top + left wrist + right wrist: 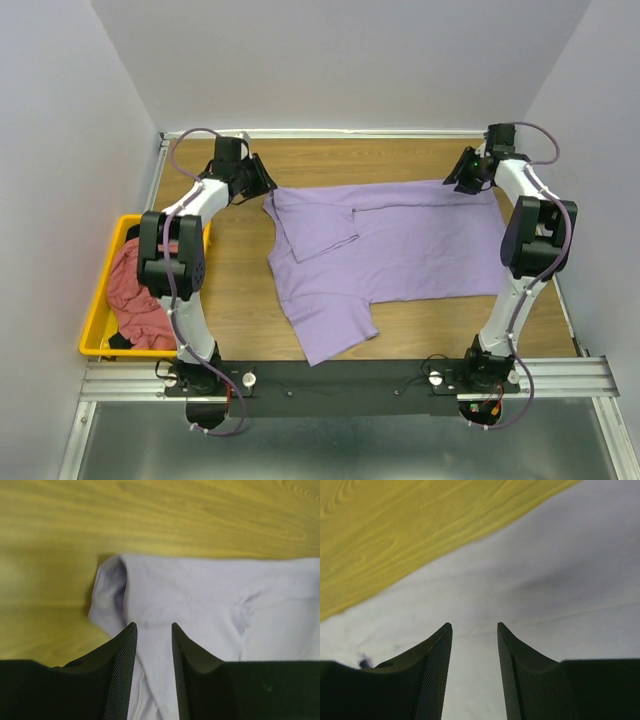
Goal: Fold and stack the t-shirts
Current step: Fold the tshirt
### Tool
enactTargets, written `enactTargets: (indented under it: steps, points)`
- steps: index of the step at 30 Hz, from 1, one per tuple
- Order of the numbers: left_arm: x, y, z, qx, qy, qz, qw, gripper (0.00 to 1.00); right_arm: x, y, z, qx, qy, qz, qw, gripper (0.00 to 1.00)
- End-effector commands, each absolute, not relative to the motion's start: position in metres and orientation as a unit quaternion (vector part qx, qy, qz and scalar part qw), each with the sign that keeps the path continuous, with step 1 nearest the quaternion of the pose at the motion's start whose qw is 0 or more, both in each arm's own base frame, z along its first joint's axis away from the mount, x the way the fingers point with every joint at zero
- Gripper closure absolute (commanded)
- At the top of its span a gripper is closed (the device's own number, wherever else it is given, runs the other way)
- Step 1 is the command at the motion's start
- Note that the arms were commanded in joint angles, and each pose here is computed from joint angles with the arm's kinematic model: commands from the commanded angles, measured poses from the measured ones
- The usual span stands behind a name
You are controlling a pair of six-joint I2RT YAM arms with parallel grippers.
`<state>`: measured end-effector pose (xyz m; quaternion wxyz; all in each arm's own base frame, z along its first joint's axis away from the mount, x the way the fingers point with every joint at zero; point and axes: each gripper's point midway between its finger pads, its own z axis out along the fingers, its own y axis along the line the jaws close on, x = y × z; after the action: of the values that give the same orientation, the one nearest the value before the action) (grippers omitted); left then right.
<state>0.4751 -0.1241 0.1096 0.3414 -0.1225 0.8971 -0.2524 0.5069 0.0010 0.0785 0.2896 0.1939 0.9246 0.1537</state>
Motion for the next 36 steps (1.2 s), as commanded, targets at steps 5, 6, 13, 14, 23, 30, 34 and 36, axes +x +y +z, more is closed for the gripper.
enactTargets:
  steps: [5,6,13,14,23,30,34,36]
  points:
    - [0.522,-0.131,0.091,-0.13,0.887,-0.274,0.349,0.63,0.539,-0.032,0.062,0.24,0.899,0.182,0.317,0.52]
    - [0.523,-0.132,0.082,-0.132,0.889,-0.272,0.342,0.64,0.541,-0.036,0.059,0.242,0.897,0.185,0.32,0.52]
    - [0.526,-0.131,0.05,-0.138,0.899,-0.265,0.32,0.78,0.549,-0.057,0.043,0.26,0.887,0.191,0.33,0.52]
    - [0.526,-0.13,0.047,-0.14,0.9,-0.263,0.317,0.83,0.55,-0.06,0.039,0.264,0.887,0.191,0.329,0.52]
    - [0.528,-0.123,0.024,-0.17,0.914,-0.236,0.281,1.0,0.545,-0.102,0.006,0.331,0.866,0.197,0.317,0.52]
    - [0.54,-0.118,0.021,-0.181,0.921,-0.217,0.269,1.0,0.534,-0.134,-0.009,0.381,0.852,0.185,0.308,0.52]
    - [0.549,-0.119,0.022,-0.178,0.922,-0.214,0.27,1.0,0.537,-0.139,-0.014,0.383,0.85,0.19,0.308,0.52]
    - [0.56,-0.119,0.03,-0.174,0.919,-0.214,0.282,1.0,0.539,-0.137,-0.016,0.372,0.853,0.197,0.307,0.52]
